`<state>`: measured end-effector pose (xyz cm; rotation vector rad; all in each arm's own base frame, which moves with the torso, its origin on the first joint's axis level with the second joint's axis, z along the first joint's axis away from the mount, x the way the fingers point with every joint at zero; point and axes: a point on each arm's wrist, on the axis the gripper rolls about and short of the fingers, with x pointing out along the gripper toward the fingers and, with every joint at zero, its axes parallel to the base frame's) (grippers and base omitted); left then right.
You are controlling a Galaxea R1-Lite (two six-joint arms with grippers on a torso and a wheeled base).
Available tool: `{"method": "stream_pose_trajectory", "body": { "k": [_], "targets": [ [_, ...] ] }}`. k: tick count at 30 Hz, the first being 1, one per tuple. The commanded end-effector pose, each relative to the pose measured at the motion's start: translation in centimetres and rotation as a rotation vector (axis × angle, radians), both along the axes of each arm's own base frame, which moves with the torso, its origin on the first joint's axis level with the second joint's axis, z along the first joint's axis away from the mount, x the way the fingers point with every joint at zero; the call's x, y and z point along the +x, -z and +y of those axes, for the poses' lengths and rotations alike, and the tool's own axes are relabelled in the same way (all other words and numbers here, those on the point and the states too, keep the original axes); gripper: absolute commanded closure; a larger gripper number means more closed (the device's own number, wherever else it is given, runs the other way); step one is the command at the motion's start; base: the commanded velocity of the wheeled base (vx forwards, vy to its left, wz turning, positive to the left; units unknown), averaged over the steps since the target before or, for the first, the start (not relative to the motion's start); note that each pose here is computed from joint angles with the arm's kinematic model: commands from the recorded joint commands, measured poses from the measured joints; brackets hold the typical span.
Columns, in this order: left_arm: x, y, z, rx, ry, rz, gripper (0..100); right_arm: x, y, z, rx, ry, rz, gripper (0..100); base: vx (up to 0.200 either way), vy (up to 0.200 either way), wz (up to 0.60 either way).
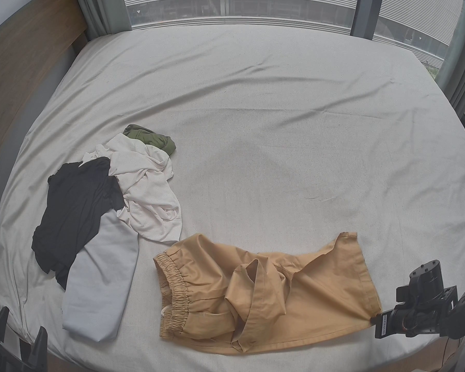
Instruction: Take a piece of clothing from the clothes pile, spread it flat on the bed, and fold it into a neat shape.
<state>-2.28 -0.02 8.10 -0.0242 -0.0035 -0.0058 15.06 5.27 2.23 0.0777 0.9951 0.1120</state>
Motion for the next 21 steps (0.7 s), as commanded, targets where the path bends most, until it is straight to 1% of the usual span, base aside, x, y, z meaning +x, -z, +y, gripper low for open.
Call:
{"method": "stream_pose_trajectory", "body": {
  "k": [1, 10, 14, 21],
  "targets": [
    [0.00, 0.52, 0.00, 0.000, 0.000, 0.001, 0, -0.52, -0.03, -0.25, 0.001, 0.001, 0.011, 100, 0.000, 0.000, 0.00],
    [0.00, 0.52, 0.00, 0.000, -0.001, 0.001, 0, -0.49, 0.05, -0.49, -0.002, 0.017, 0.020, 100, 0.000, 0.000, 0.00],
    [0.00, 0.52, 0.00, 0.000, -0.001, 0.001, 0, -0.87, 0.21, -0.71, -0.014, 0.022, 0.059, 100, 0.000, 0.000, 0.00],
    [0.00, 0.52, 0.00, 0.000, 0.000, 0.001, 0, -0.94, 0.15, -0.73, -0.012, 0.020, 0.060, 100, 0.000, 0.000, 0.00]
  ]
}}
